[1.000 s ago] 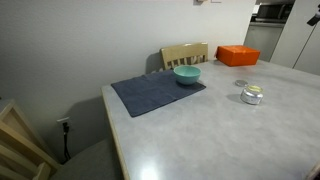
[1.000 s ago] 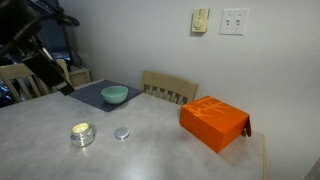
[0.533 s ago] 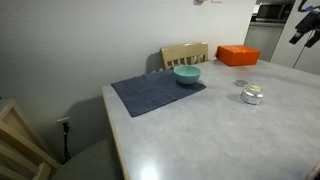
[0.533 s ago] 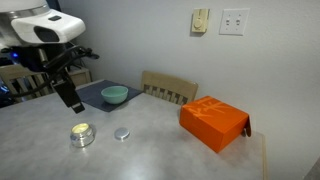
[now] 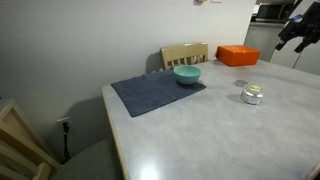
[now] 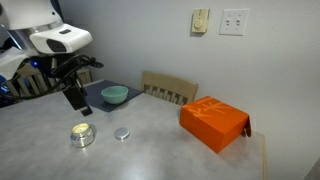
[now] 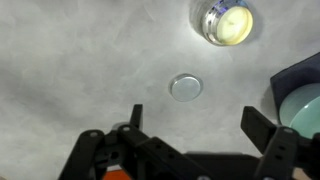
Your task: Put the silver lid on top of the silver tin
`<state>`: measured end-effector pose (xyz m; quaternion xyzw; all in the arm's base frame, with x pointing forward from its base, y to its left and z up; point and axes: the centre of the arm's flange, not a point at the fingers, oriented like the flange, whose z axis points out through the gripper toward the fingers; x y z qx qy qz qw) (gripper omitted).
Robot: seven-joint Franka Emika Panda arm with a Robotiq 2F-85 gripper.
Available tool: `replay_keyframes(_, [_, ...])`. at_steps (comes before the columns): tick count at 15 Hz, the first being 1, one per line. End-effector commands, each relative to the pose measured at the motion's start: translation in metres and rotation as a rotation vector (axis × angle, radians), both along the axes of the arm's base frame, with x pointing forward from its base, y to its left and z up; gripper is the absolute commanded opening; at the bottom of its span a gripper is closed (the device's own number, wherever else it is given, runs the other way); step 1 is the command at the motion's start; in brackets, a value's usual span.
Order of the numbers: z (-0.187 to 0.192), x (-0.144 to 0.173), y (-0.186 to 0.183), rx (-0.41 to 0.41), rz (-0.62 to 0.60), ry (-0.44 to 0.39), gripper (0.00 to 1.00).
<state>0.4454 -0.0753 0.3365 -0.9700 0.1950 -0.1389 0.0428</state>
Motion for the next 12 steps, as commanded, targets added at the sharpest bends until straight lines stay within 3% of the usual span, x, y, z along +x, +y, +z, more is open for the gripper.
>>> replay_keyframes(1, [-0.034, 0.047, 0.007, -0.057, -0.065, 0.092, 1.00])
replay_keyframes(5, [-0.072, 0.073, 0.012, -0.127, -0.120, 0.229, 1.00])
replay_keyframes(6, [-0.060, 0.049, 0.010, -0.096, -0.098, 0.158, 1.00])
replay_keyframes(12, [-0.080, 0.063, 0.011, -0.121, -0.129, 0.216, 1.00])
